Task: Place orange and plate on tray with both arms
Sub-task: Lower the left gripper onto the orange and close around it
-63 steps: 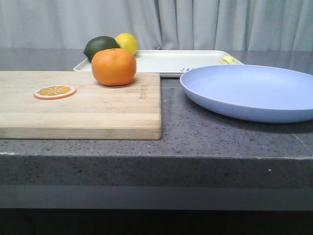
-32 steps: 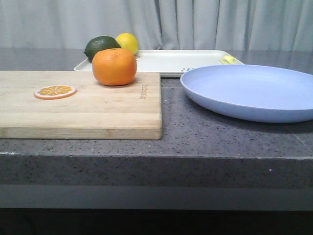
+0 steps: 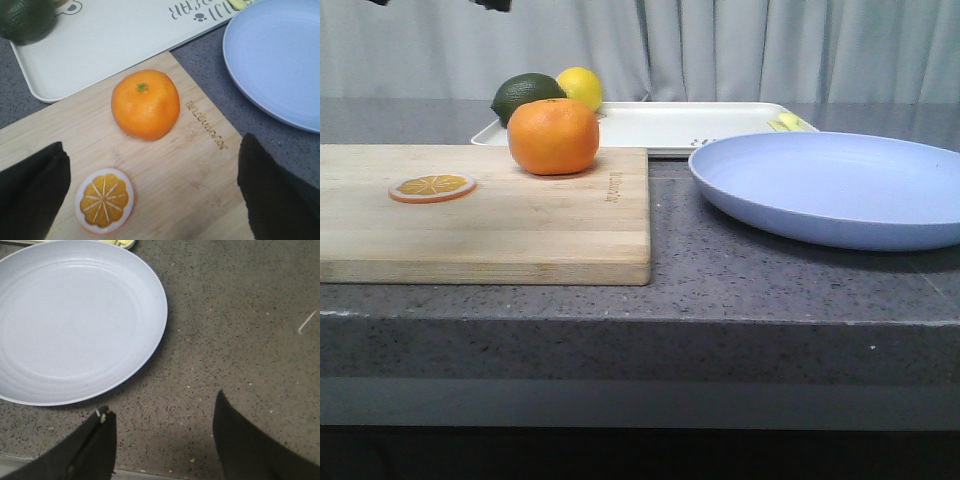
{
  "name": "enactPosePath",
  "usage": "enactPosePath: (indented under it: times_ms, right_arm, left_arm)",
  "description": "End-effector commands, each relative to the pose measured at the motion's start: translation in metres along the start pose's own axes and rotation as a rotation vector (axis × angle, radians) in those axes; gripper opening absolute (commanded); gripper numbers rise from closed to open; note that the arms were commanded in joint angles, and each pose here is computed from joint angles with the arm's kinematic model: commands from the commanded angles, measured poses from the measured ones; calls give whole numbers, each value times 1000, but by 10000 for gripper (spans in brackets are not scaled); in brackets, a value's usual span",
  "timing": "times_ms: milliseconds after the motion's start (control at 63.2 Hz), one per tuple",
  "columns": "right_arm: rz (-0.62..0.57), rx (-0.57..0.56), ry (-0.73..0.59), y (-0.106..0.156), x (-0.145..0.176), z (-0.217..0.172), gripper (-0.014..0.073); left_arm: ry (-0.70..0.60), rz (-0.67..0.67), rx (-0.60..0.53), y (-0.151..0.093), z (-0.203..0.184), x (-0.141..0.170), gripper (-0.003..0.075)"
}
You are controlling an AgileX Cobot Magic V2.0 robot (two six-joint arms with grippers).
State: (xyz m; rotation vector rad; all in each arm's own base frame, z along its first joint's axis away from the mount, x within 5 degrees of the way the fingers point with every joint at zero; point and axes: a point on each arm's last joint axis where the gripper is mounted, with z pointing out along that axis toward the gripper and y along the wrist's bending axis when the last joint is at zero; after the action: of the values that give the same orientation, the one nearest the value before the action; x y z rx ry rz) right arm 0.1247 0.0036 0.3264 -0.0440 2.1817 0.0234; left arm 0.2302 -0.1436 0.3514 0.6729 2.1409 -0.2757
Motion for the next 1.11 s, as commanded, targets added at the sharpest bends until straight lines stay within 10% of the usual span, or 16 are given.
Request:
enactPosePath:
  times_ms: [0, 854, 1092]
  right_arm:
    - [-24, 11, -79, -1, -12, -3, 448]
    - [-24, 11, -78, -1, -12, -3, 448]
    - [-24, 11, -78, -1, -12, -3, 448]
  left_arm:
    - [-104, 4, 2, -1, 7, -28, 662]
    - [63, 37, -8, 1, 131, -41, 659]
    - [97, 36, -7, 1, 132, -37, 496]
